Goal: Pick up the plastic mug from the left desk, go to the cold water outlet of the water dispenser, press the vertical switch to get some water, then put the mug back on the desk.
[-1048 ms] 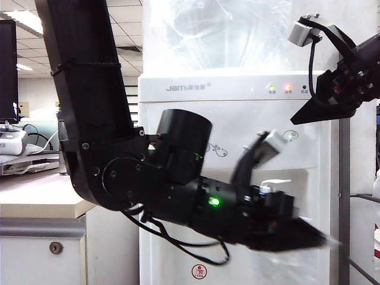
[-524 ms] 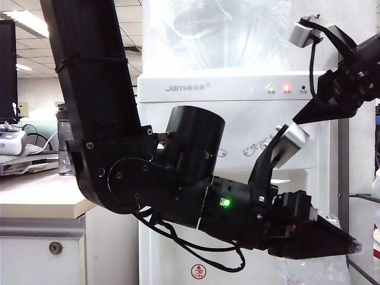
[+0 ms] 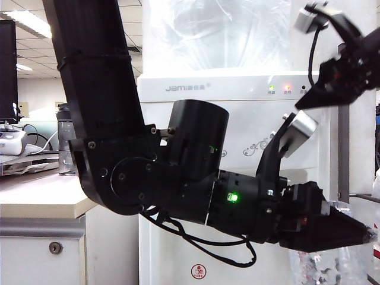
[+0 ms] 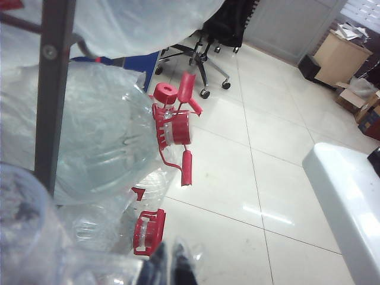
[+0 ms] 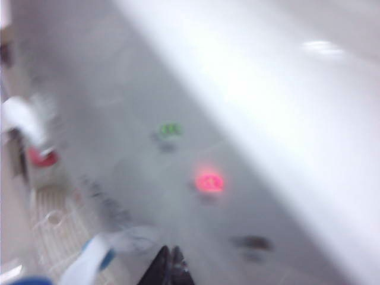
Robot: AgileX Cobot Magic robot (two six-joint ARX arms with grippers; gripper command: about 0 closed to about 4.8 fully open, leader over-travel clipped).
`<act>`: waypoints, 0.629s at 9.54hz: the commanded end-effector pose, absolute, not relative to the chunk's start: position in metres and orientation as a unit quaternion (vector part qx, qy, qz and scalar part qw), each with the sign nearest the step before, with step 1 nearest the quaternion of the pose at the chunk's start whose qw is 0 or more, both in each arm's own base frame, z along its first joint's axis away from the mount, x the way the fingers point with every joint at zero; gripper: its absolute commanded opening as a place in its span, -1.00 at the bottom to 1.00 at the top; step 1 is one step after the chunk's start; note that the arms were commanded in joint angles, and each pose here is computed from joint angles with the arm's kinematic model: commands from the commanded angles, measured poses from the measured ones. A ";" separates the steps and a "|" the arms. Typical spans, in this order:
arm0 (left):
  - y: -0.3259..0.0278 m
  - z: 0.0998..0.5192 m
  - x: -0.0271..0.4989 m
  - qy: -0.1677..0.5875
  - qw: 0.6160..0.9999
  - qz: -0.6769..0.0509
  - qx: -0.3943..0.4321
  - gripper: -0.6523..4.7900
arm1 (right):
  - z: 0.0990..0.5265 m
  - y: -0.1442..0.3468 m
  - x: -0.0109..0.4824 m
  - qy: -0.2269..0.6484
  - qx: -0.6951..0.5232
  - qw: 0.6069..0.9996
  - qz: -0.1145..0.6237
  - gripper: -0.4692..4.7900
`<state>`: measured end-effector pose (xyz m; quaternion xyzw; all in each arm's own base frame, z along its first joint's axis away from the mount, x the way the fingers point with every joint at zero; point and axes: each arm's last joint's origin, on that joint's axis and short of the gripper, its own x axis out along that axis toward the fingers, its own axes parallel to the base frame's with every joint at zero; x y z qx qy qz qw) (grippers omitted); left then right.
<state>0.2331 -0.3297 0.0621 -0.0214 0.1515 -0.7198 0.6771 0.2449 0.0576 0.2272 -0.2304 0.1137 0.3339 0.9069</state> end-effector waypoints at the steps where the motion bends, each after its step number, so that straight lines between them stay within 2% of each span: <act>1: -0.333 0.078 0.234 0.102 0.677 -0.728 -0.020 -0.78 | 0.244 0.058 0.241 0.073 -0.210 0.920 0.323 -0.83; 6: -0.333 0.094 0.234 0.070 0.679 -0.731 -0.011 -0.78 | 0.268 0.055 0.230 0.019 -0.176 0.935 0.307 -0.83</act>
